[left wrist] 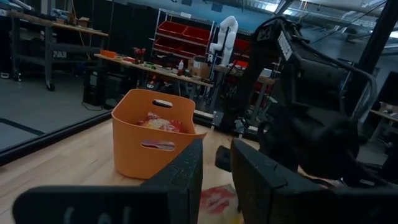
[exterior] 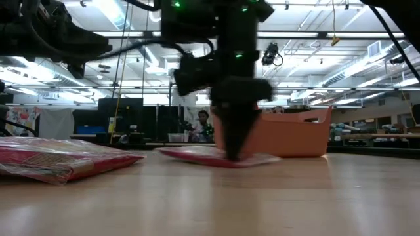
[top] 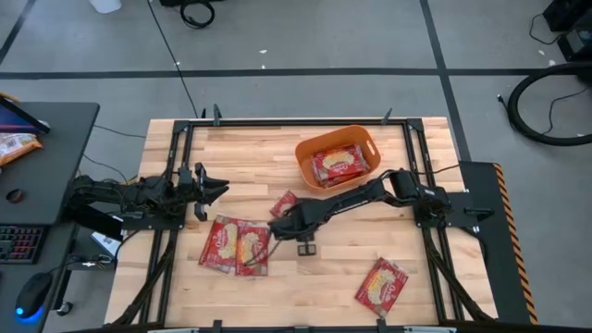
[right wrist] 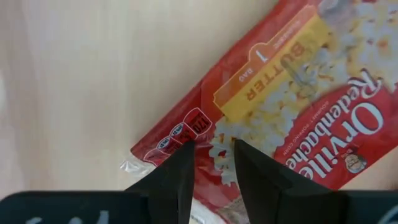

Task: Sort popcorn bags into baskets
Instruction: Put the popcorn pack into the orange bin

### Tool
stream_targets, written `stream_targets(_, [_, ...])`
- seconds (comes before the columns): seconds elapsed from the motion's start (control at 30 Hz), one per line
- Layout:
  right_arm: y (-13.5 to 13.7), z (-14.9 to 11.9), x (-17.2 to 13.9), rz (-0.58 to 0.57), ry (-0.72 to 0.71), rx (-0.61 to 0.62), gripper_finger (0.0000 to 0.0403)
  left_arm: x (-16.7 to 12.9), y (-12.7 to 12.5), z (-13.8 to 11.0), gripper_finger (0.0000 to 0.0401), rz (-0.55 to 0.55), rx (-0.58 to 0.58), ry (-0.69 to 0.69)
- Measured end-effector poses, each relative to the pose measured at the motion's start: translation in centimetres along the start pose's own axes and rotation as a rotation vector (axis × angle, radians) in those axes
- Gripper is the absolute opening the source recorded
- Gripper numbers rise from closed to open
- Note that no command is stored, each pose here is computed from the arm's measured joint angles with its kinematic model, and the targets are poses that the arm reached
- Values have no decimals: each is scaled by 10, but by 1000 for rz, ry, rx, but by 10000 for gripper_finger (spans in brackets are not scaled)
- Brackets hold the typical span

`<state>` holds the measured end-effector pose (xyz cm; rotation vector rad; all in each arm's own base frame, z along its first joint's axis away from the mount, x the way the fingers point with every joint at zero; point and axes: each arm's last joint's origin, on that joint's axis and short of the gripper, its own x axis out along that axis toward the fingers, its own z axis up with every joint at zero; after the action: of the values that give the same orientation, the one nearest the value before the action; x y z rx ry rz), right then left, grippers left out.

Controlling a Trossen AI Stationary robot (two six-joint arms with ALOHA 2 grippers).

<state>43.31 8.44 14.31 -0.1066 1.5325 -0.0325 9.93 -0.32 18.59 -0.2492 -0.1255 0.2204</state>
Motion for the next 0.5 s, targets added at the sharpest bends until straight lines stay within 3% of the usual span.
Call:
stream_targets(0.23, [20, -27, -10, -13, 244, -55, 119, 0, 0, 0, 87, 0, -1, -1])
stream_targets(0.37, [30, -28, -28, -46, 216, -9, 119, 0, 0, 0, 87, 0, -1, -2])
stream_targets(0.5, [40, -26, -32, -154, 133, 66, 119, 0, 0, 0, 87, 0, -1, -2])
